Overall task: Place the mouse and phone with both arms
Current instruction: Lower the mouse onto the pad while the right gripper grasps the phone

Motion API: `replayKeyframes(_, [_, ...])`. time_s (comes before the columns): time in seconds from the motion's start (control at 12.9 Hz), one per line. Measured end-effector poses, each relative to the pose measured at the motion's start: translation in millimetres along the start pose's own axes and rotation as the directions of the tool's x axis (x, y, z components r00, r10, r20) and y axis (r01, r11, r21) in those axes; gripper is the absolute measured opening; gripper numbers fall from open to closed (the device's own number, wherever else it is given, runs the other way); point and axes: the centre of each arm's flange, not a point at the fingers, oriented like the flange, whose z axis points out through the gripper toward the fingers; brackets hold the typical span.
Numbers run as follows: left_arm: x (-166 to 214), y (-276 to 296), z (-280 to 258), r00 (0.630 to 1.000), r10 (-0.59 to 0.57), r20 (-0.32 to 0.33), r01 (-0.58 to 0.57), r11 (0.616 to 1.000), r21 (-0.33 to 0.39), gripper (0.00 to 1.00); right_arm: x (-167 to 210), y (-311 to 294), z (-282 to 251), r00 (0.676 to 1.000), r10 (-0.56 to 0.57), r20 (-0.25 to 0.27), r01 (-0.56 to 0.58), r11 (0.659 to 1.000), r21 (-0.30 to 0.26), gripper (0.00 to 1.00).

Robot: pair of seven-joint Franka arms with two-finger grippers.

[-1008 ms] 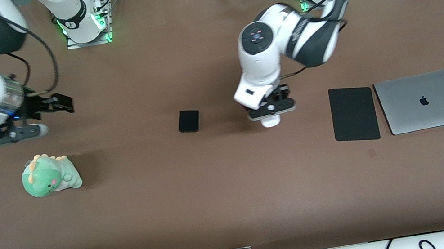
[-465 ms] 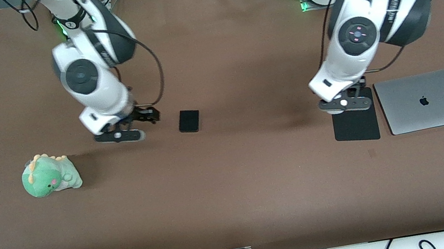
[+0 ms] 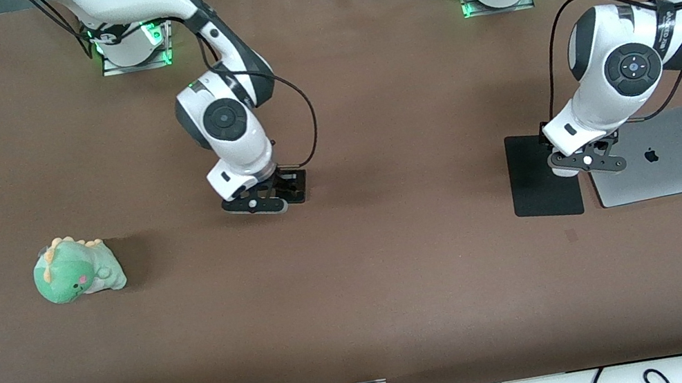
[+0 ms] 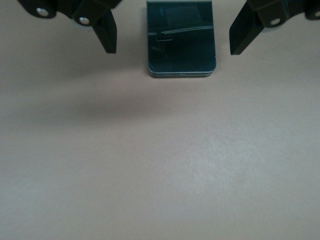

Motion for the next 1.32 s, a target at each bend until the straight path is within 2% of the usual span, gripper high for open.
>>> replayKeyframes(0.31, [-12, 10, 68, 1.000, -0.021, -0.012, 0.021, 0.999, -0.043, 0.62, -10, -7, 22, 1.000, 0.000, 0.009, 0.000, 1.000, 0.000, 1.00])
replayKeyframes(0.78, [-9, 8, 104, 0.999, -0.030, -0.027, 0.029, 0.999, -0.043, 0.62, -31, -22, 38, 0.999, 0.017, 0.035, -0.017, 1.000, 0.003, 1.00])
replayKeyframes(0.85, [-8, 8, 106, 0.999, -0.030, -0.029, 0.029, 0.999, -0.043, 0.69, -33, -22, 41, 0.999, 0.015, 0.037, -0.015, 1.000, -0.001, 1.00])
replayKeyframes(1.09, [-2, 3, 89, 0.998, -0.039, -0.048, 0.037, 0.999, -0.039, 0.99, -34, -22, 42, 0.999, 0.013, 0.038, -0.013, 1.000, -0.002, 1.00])
replayKeyframes(1.24, [3, -9, 48, 0.998, -0.054, -0.036, 0.053, 0.998, -0.035, 1.00, -33, -22, 42, 0.999, 0.001, 0.037, -0.001, 1.000, -0.002, 1.00])
replayKeyframes(1.32, [4, -18, 16, 0.998, -0.065, -0.007, 0.065, 0.997, -0.035, 1.00, -31, -21, 41, 0.999, -0.009, 0.039, 0.010, 1.000, -0.006, 1.00])
